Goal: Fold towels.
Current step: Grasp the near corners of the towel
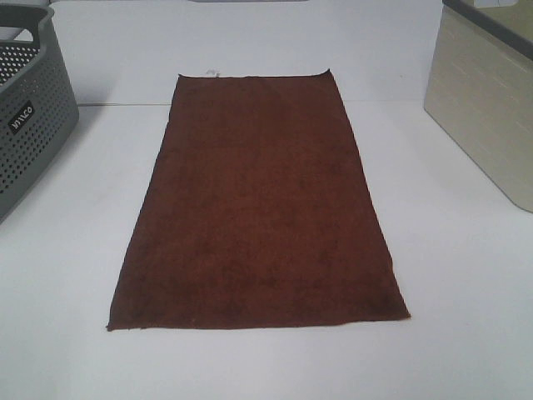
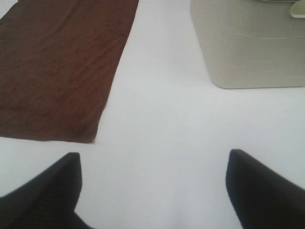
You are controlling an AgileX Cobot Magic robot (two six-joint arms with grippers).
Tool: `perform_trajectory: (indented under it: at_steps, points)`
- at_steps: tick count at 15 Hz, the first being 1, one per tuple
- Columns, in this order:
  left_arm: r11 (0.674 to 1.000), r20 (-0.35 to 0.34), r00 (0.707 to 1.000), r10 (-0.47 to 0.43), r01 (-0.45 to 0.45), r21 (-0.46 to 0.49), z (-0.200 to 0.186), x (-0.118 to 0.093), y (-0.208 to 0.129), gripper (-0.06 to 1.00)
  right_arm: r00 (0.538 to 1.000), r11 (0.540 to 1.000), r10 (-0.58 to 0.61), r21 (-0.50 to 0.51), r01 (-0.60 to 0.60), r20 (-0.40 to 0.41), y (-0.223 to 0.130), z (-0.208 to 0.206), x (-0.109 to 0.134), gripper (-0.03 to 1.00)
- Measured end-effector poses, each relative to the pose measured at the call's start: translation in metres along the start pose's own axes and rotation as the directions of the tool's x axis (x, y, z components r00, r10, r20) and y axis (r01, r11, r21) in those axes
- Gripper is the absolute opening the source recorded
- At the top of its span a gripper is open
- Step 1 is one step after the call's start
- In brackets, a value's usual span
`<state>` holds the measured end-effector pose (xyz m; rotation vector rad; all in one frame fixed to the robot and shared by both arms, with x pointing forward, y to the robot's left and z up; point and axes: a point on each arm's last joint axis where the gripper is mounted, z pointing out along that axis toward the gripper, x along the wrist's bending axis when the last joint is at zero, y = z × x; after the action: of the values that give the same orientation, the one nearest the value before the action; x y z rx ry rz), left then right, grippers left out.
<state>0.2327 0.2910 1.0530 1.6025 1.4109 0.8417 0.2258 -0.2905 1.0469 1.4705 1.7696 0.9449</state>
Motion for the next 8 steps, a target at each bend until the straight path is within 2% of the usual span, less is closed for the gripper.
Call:
perform_trajectory:
  at_steps: [8]
  points:
    - [1.0, 0.0, 1.0, 0.0, 0.0, 0.0, 0.0, 0.0, 0.0, 0.83, 1.0, 1.0, 0.0, 0.0, 0.0, 0.0, 0.0, 0.0, 0.0, 0.78]
